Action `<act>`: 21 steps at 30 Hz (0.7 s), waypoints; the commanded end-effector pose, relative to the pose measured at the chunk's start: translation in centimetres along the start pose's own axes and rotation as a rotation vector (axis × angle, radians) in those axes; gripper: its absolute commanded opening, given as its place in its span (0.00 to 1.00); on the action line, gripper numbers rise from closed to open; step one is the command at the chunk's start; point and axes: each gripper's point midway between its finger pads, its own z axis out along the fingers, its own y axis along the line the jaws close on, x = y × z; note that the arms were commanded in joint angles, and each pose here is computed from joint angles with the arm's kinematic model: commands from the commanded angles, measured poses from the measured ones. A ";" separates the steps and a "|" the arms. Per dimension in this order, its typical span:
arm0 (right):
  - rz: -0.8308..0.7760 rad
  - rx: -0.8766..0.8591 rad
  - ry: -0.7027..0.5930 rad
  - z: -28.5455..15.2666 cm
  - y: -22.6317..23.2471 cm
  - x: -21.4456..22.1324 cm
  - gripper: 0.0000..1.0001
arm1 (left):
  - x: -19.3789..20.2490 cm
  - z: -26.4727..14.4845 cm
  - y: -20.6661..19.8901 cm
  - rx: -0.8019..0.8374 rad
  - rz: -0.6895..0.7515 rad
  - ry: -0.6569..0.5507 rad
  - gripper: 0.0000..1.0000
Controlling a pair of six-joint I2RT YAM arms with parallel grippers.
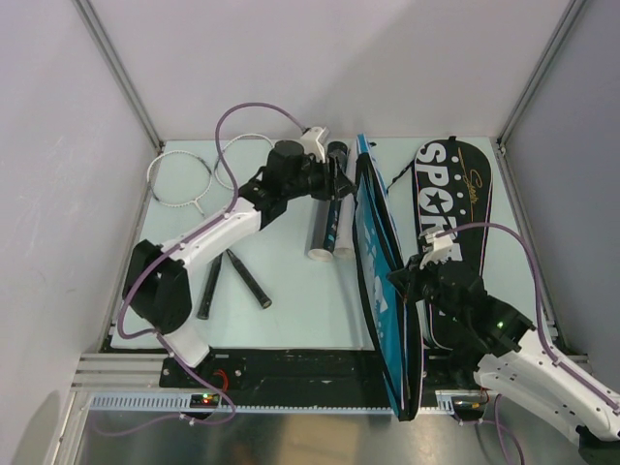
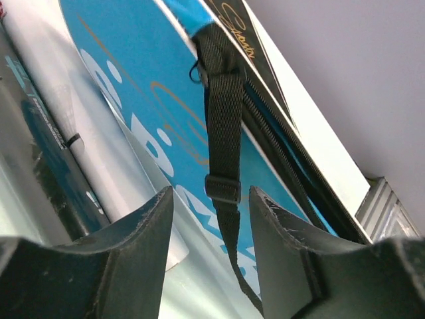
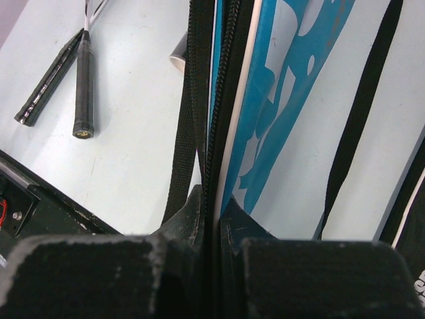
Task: Pack up the badminton gear
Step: Adjust the racket bag at the center of the board.
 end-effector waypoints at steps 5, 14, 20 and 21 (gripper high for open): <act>0.052 -0.078 -0.225 -0.8 2.1 -6.2 0.00 | 1.8 -2.6 -4.1 0.160 -0.057 -0.018 0.55; 0.077 -0.080 -0.231 -0.8 2.2 -6.3 0.00 | 6.8 -0.8 -6.1 0.216 -0.116 0.080 0.54; 0.084 -0.086 -0.237 -1.0 2.3 -6.5 0.00 | 7.3 -0.9 -5.0 0.157 -0.115 0.060 0.53; 0.086 -0.088 -0.241 -1.1 2.3 -6.5 0.00 | 7.3 -1.0 -4.7 0.140 -0.110 0.053 0.54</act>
